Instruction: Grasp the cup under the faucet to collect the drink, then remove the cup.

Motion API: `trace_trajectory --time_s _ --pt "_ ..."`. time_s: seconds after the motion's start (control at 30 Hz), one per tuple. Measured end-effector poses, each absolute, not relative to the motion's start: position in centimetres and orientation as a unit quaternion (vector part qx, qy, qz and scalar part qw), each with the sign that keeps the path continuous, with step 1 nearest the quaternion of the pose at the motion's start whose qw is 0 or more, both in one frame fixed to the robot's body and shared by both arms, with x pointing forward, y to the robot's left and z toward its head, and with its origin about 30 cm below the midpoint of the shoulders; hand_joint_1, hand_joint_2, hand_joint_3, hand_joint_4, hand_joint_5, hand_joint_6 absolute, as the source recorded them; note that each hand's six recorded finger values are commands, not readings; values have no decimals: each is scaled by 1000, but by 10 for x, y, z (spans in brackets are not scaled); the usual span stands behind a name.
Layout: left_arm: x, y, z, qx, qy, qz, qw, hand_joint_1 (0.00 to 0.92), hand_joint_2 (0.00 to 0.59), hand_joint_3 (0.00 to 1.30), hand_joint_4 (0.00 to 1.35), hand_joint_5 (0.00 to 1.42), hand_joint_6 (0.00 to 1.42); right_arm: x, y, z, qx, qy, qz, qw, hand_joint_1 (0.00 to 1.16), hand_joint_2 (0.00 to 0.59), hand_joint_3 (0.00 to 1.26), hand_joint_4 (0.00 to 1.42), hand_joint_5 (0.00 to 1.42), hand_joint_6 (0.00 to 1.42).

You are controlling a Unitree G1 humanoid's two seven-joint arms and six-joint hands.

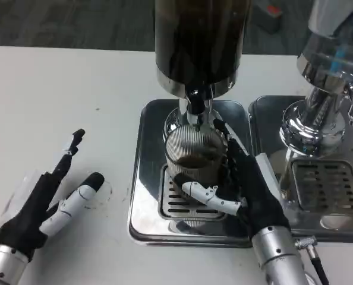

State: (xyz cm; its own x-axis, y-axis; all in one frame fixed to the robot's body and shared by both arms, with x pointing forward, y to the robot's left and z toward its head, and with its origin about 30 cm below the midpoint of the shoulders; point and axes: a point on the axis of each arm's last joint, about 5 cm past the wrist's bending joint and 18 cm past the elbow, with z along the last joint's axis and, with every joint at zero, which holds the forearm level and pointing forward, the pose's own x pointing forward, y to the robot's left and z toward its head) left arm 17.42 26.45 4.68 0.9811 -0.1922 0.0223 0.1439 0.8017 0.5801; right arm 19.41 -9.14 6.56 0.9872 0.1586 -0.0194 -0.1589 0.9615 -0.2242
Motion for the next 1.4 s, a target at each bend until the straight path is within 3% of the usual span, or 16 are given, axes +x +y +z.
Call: trace_trajectory --time_s 0.43,1.4 --pt "171 265 46 302 -38 -86 949 0 156 17 0 26 0 195 -88 63 -102 2 59 993 974 190 377 544 556 714" --pt "173 267 48 303 -35 -92 948 0 155 18 0 36 0 190 -91 61 -97 -5 -8 995 1073 190 525 620 745 997"
